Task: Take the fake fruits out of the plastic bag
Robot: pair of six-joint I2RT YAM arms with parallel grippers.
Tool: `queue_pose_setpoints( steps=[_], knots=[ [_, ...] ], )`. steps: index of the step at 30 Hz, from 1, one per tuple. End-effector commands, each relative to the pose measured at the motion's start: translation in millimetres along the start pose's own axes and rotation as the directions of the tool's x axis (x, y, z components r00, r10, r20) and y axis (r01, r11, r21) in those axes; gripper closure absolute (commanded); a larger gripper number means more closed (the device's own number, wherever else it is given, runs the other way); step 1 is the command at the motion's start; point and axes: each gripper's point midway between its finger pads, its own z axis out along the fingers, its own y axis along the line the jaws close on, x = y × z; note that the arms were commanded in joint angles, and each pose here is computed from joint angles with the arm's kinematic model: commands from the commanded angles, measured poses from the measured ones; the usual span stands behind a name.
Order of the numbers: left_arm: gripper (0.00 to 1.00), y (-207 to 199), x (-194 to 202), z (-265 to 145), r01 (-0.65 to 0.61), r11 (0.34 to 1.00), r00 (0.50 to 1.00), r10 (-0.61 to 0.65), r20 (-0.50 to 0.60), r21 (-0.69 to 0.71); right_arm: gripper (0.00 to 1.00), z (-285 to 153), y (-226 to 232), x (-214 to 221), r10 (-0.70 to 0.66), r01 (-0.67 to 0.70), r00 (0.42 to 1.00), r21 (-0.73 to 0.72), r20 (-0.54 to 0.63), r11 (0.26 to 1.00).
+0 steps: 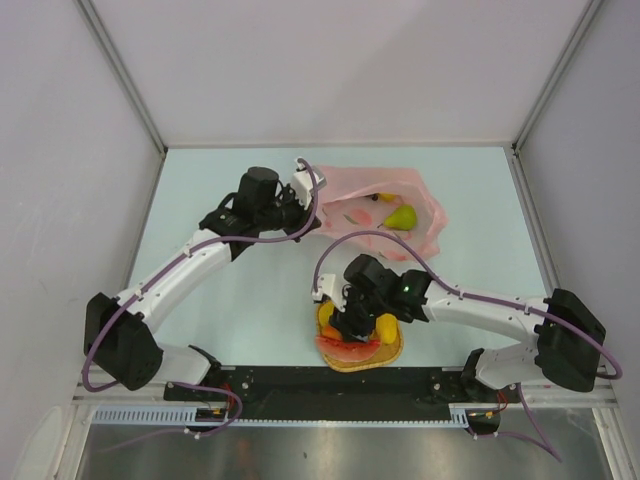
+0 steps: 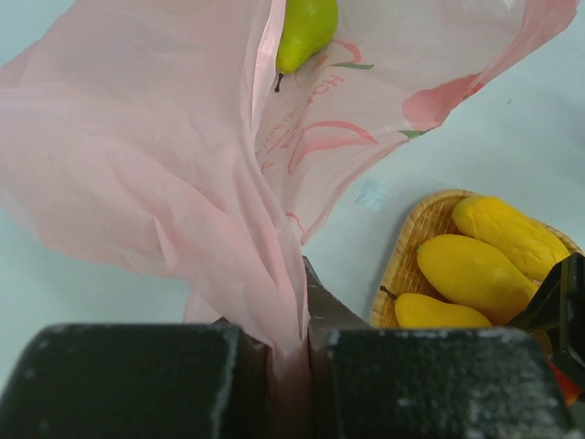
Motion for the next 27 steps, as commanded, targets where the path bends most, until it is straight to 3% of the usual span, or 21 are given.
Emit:
queue_pose_setpoints(
  steps=[1,5,12,19,25,27],
  knots=[
    [0.93,-4,-20,-6,-0.006,1.000,0.998,0.005,0.064,0.015,0.49,-6,7,0,-0.027,0.027,0.999,-0.011,0.016,1.000],
    [0.93,-3,-23,-4,-0.006,1.000,0.998,0.005,0.068,0.015,0.34,-7,2,0,-0.032,0.031,0.999,0.027,0.028,0.999],
    [0.93,-2,-22,1,0.001,1.000,0.998,-0.003,0.062,0.022,0.23,-12,-4,-6,-0.042,0.038,0.998,0.067,0.051,0.997],
    [0.93,-2,-28,6,0.005,0.999,0.998,-0.007,0.063,0.033,0.22,-31,-3,-25,-0.030,0.022,0.995,0.082,0.097,0.996],
    [0.93,-4,-32,5,0.012,0.999,0.998,-0.015,0.064,0.044,0.26,-85,-28,-81,-0.037,-0.014,0.963,0.185,0.267,0.983],
    [0.93,-5,-32,3,0.014,0.999,0.998,-0.017,0.062,0.051,0.42,-110,-56,-95,-0.056,-0.057,0.943,0.325,0.327,0.944]
  ],
)
